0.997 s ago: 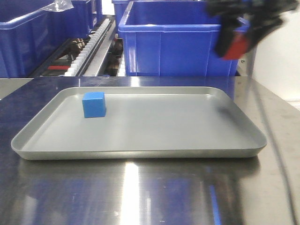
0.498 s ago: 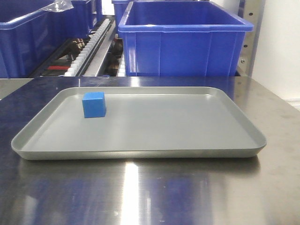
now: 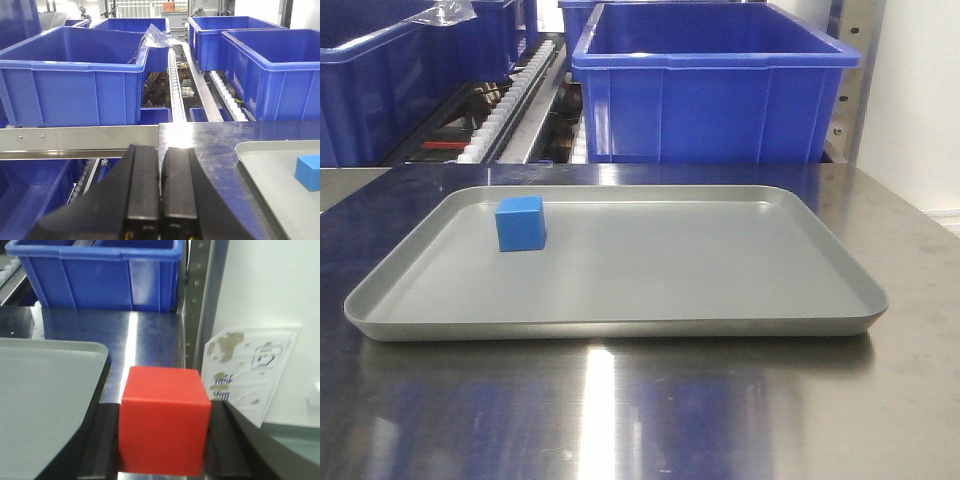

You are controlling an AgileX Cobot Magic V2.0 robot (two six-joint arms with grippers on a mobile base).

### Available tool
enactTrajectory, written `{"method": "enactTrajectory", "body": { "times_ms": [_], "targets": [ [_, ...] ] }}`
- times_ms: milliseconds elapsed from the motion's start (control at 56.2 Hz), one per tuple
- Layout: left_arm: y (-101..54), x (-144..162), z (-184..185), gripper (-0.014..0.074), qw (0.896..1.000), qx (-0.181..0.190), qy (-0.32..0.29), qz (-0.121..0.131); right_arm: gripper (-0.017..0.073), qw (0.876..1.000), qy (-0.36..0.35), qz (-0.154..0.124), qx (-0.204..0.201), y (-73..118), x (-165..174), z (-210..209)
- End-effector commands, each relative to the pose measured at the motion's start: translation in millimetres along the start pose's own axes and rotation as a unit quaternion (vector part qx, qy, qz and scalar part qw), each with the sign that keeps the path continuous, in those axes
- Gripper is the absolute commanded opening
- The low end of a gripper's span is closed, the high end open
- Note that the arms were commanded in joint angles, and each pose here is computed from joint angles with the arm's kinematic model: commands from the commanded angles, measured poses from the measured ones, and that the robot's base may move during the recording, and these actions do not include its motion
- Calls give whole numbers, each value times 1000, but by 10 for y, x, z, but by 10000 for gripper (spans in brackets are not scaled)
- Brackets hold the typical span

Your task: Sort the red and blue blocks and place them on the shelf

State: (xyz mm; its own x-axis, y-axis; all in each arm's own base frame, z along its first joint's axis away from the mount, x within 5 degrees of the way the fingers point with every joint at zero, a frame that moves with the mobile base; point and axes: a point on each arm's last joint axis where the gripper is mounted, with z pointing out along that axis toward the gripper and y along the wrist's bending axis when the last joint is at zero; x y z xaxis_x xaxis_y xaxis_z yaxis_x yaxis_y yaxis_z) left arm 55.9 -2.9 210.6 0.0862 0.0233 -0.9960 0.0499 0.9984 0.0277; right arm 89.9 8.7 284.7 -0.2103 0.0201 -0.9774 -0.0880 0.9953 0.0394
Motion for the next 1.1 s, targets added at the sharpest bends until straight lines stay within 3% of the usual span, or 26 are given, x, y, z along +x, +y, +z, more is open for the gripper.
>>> {"method": "enactTrajectory", "body": {
  "times_ms": [0, 1086],
  "targets": [
    [6, 11, -10, 80, 999, -4, -36, -4, 300, 998, -68, -13, 6, -7, -162, -63],
    [6, -55, -13, 80, 999, -3, -34, -6, 300, 998, -68, -13, 6, -7, -160, -64]
  ]
}}
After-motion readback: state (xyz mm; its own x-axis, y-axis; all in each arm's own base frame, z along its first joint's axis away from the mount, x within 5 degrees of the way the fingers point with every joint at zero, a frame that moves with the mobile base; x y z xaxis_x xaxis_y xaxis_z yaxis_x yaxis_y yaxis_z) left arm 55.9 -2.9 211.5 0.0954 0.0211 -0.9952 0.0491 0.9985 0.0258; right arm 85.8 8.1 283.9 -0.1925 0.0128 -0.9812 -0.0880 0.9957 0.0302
